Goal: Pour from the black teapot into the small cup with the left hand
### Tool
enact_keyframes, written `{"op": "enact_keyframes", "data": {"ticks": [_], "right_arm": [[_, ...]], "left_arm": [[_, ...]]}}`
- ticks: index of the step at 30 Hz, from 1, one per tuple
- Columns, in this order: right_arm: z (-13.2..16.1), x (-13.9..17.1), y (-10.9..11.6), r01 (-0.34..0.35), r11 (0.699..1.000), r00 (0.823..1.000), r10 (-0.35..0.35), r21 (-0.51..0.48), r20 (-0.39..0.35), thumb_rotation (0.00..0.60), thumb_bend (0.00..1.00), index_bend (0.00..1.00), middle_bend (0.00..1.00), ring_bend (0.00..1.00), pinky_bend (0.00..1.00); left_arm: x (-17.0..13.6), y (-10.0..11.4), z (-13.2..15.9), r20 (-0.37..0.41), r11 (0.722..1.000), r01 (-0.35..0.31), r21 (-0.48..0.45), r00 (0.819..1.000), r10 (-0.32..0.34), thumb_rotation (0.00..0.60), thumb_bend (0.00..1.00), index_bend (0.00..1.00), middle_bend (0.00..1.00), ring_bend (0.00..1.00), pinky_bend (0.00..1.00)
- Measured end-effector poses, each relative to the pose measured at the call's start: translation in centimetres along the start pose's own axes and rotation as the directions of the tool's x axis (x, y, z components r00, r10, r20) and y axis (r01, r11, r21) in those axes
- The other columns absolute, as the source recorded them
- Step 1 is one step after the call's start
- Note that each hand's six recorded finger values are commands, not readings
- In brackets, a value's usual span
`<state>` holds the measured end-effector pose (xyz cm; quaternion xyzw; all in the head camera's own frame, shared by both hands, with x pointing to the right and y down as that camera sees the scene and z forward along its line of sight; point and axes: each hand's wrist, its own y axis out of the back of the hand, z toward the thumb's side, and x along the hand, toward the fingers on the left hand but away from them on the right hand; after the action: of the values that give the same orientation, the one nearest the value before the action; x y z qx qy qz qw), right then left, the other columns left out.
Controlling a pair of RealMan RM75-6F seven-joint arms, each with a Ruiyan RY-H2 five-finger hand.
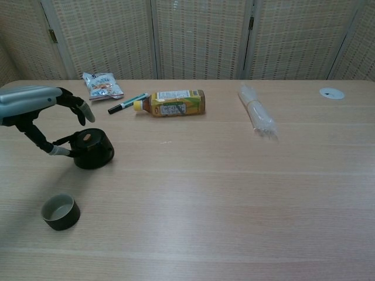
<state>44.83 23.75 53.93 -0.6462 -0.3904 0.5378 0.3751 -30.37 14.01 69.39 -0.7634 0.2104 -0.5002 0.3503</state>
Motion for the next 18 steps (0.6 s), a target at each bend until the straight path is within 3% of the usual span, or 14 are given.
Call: {"op": "enact_keyframes", "data": {"ticks": [8, 18], "right_arm": [[-0.3, 0.1, -0.1, -0.002, 1.0, 1.0, 0.002, -0.004, 0.007, 0.6, 0.35, 0.24, 0.23, 0.23, 0.0], [-0.7, 0.3, -0.1, 0.0, 1.0, 1.0, 0.0, -0.006, 0.02, 0.6, 0.35, 0.24, 0.23, 0.23, 0.0]], "left_arm": [[1.2, -1.5, 0.9, -0.004, 0.999, 0.029, -0.015, 1.0, -0.029, 0.6, 0.22, 0.28, 0.33, 0.21, 0.0], [2.3, -1.8, -0.5, -0.053, 0.995, 0.027, 0.093, 0.998, -0.022, 0.6, 0.22, 0.28, 0.33, 0.21, 0.0]]}}
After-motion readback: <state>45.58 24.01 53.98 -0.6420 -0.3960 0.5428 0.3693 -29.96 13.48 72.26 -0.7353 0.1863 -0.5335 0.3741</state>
